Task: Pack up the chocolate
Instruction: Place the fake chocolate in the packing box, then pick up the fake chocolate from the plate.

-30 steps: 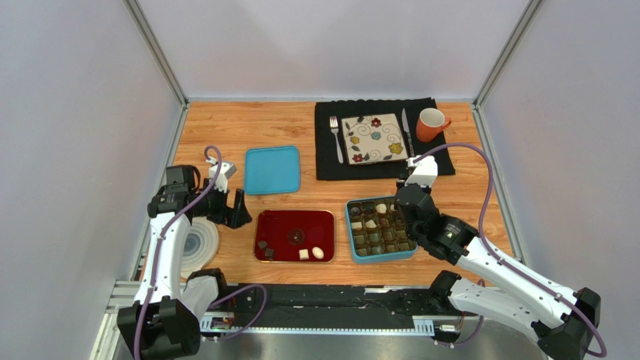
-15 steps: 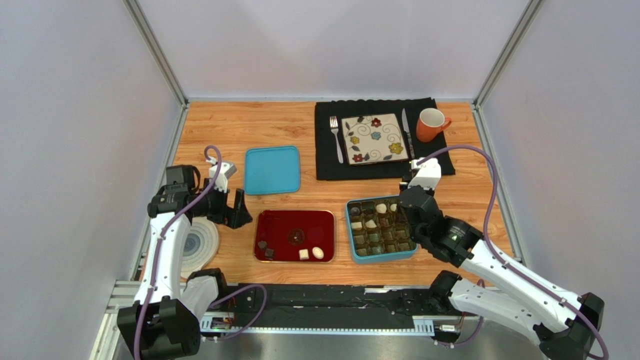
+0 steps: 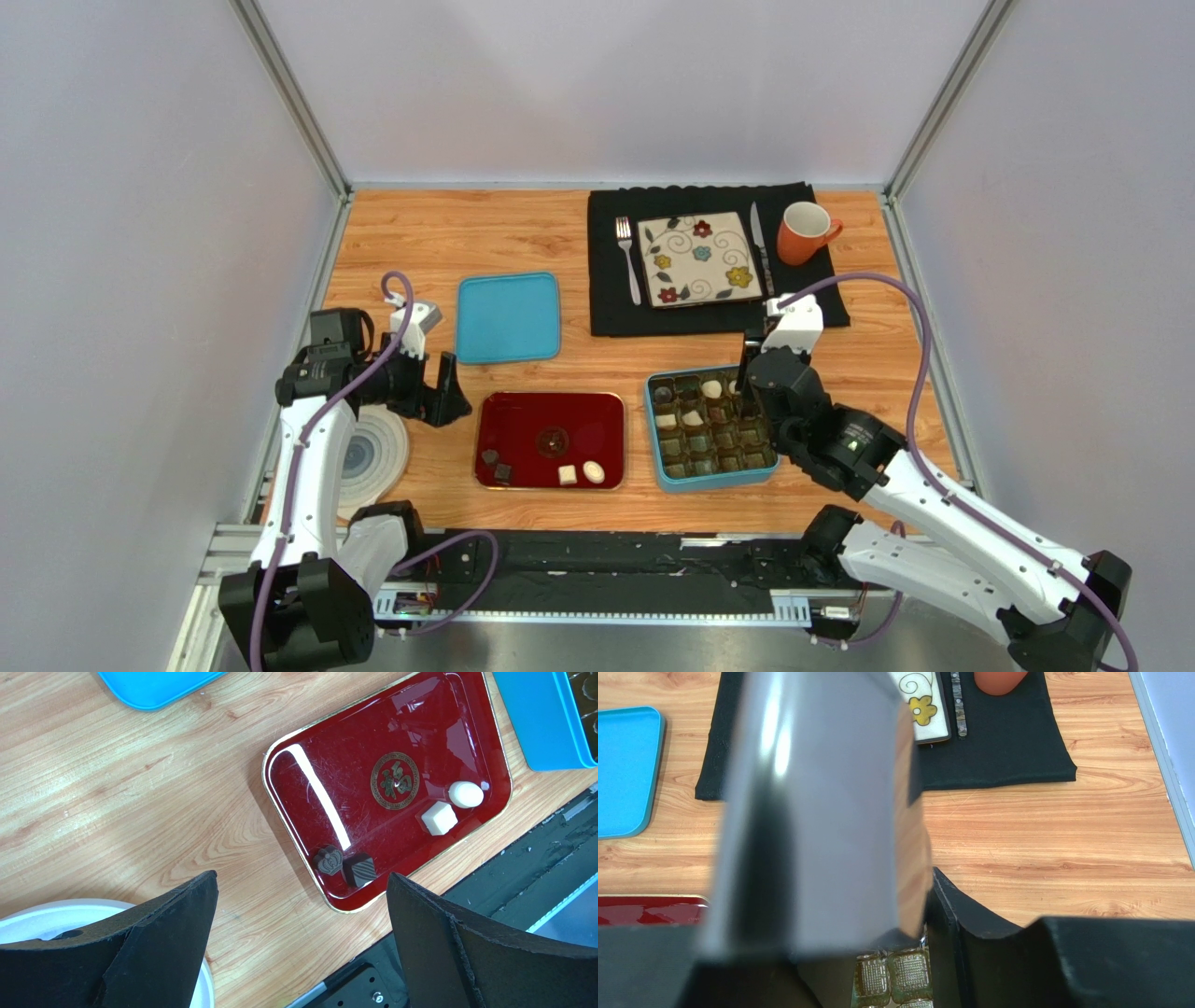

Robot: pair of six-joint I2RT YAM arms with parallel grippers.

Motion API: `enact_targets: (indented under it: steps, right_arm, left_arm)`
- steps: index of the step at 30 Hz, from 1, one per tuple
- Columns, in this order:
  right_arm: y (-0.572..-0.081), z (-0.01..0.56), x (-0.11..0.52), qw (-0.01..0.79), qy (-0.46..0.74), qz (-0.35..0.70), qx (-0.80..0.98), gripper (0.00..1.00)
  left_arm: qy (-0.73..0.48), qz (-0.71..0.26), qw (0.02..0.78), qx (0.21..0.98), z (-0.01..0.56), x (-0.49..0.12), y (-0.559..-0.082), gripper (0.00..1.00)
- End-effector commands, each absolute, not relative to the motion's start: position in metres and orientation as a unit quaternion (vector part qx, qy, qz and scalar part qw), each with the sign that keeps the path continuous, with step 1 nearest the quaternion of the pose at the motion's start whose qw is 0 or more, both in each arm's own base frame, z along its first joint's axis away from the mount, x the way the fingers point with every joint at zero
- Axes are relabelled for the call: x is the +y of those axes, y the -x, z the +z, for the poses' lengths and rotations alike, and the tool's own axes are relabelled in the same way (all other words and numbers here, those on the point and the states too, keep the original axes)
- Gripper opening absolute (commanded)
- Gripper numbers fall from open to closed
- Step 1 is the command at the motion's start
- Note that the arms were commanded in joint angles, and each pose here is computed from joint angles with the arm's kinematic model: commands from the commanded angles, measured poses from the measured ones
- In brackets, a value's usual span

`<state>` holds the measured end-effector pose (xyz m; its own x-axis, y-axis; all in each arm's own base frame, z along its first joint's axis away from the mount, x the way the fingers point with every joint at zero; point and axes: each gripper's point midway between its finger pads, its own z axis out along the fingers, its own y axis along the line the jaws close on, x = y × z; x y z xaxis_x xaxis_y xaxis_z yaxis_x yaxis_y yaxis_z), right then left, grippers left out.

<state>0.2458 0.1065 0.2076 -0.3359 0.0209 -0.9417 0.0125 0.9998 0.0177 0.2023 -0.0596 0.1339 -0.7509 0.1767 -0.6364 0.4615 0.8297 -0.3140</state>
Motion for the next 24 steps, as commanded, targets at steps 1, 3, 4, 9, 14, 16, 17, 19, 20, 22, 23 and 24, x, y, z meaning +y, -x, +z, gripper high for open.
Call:
enact_targets:
  steps: [1,3,4,9,14,16,17,19,20,22,23,24]
  right_arm:
    - [-0.252,0.236,0.111,0.6,-0.019,0.022,0.799,0.4]
    - [-0.251,0.236,0.113,0.599,-0.015,0.026,0.8,0.4]
    - [-0.251,0.238,0.113,0.602,-0.017,0.032,0.798,0.38]
    - [-0.246,0.26,0.142,0.624,0.019,0.088,0.776,0.22]
    - [-0.234,0.291,0.196,0.648,0.098,0.141,0.742,0.15]
    - [-0.23,0.3,0.217,0.653,0.118,0.166,0.729,0.15]
    - [-0.222,0.307,0.232,0.652,0.139,0.191,0.72,0.14]
    - [-0.218,0.315,0.252,0.655,0.15,0.22,0.708,0.14]
    - [-0.209,0.32,0.268,0.65,0.169,0.247,0.698,0.14]
    - [-0.202,0.326,0.296,0.647,0.186,0.288,0.681,0.14]
    - [-0.195,0.329,0.308,0.643,0.195,0.308,0.673,0.14]
    - [-0.193,0.325,0.323,0.635,0.207,0.317,0.673,0.14]
  left_arm:
    - [-0.182,-0.236,0.323,0.898,0.147,-0.062,-0.209,0.99]
    - [-0.183,-0.236,0.323,0.898,0.146,-0.062,-0.209,0.99]
    - [-0.182,-0.237,0.321,0.899,0.146,-0.062,-0.209,0.99]
    - [-0.182,-0.237,0.321,0.899,0.146,-0.062,-0.209,0.99]
    - [-0.181,-0.234,0.321,0.9,0.146,-0.061,-0.21,0.99]
    - [-0.179,-0.232,0.32,0.901,0.145,-0.06,-0.21,0.99]
    - [-0.18,-0.232,0.319,0.901,0.144,-0.06,-0.21,0.99]
    - [-0.178,-0.23,0.317,0.903,0.143,-0.059,-0.211,0.99]
    - [-0.178,-0.229,0.316,0.903,0.142,-0.058,-0.211,0.99]
    - [-0.173,-0.229,0.312,0.906,0.14,-0.058,-0.213,0.99]
    - [-0.171,-0.228,0.312,0.906,0.14,-0.057,-0.213,0.99]
    - [-0.171,-0.228,0.312,0.906,0.141,-0.057,-0.214,0.99]
